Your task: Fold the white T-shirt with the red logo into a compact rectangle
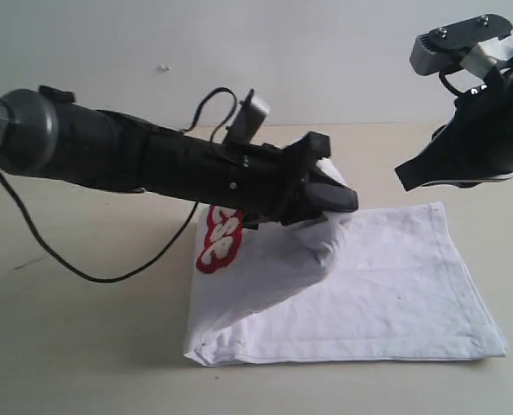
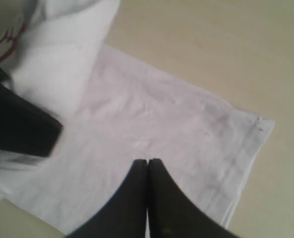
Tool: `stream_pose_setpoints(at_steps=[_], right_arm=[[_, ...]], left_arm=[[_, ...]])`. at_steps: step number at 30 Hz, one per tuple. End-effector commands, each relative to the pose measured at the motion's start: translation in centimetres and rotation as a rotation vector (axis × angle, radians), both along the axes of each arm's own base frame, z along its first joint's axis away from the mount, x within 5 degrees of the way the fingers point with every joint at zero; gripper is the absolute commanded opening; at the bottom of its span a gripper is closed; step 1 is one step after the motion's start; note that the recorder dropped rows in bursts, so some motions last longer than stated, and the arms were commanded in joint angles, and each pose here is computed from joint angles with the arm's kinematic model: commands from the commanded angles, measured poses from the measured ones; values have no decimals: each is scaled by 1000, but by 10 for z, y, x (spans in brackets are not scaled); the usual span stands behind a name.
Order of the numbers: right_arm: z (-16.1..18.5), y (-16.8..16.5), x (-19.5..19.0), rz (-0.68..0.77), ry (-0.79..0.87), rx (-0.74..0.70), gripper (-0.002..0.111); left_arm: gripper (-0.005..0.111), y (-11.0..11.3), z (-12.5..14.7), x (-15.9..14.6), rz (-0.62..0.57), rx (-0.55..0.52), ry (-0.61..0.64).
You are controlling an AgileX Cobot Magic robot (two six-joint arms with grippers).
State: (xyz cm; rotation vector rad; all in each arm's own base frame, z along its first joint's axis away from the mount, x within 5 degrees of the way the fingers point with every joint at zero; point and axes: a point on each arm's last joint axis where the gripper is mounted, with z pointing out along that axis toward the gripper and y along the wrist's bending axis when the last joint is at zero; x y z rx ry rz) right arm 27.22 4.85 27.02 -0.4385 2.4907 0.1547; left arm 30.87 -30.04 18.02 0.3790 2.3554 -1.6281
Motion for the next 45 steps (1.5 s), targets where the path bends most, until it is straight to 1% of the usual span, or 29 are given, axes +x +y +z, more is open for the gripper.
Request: stream_pose_setpoints(at_steps=[1, 3, 4, 6, 7, 8, 9, 10, 12, 16, 19, 20, 22, 25, 28, 30, 32, 34, 36, 38, 41, 43, 44, 45], right_arm=[[9, -2, -3, -5, -32, 1, 0], [10, -2, -4, -5, -35, 1, 0], [10, -2, -4, -5, -35, 1, 0], [10, -2, -4, -5, -33, 1, 0], [10, -2, -4, -5, -31, 1, 0], [10, -2, -4, -5, -31, 1, 0], [9, -2, -4, -4, -27, 1, 0], [9, -2, -4, -2, -27, -5, 0], [10, -2, -5, 0, -29, -7, 0], [10, -4, -6, 7, -29, -28, 0], [10, -4, -6, -1, -27, -30, 0], [10, -4, -6, -4, -26, -29, 0], [10, -5, -6, -3, -27, -35, 0], [8, -5, -5, -16, -13, -35, 0], [-3, -5, -2, -20, 51, -41, 0], [-11, -4, 2, -72, 94, -13, 0], [-20, -4, 6, -146, 135, 24, 0], [-30, -4, 10, -196, 185, 41, 2], [-42, -4, 11, -219, 250, 33, 9], [-55, -8, 7, -246, 303, -2, 20], [-72, -13, -3, -327, 336, -18, 43], [-80, -14, -9, -371, 335, -1, 58], [-85, -14, -12, -378, 337, 5, 64], [-88, -14, -15, -386, 347, 16, 67]], left_arm=[[2, -29, -6, -2, -19, 0, -15], [11, -41, -9, -4, -42, -5, -20], [19, -47, -11, -4, -46, -3, -28], [38, -57, -9, -5, -60, -14, -38], [54, -64, -7, -6, -69, -24, -42], [65, -66, -4, -7, -80, -37, -48], [75, -68, -1, -6, -92, -53, -51], [79, -70, 3, -7, -117, -77, -51], [74, -69, 7, -4, -119, -95, -43], [54, -52, 8, 3, -204, -101, -55], [37, -32, 5, 10, -282, -65, -54], [34, -26, 4, 13, -295, -49, -52], [27, -9, -3, 21, -312, 28, -29], [22, 20, -17, 33, -321, 205, 6], [21, 43, -28, 37, -354, 369, 51], [22, 54, -31, 38, -393, 428, 64], [25, 61, -31, 39, -406, 431, 79], [32, 63, -27, 40, -400, 418, 82], [40, 67, -19, 42, -381, 410, 65], [43, 71, -8, 43, -373, 409, 34], [41, 81, 10, 45, -350, 429, -29], [35, 88, 21, 47, -319, 435, -61], [32, 92, 27, 47, -292, 437, -80], [31, 96, 32, 47, -264, 438, -99]])
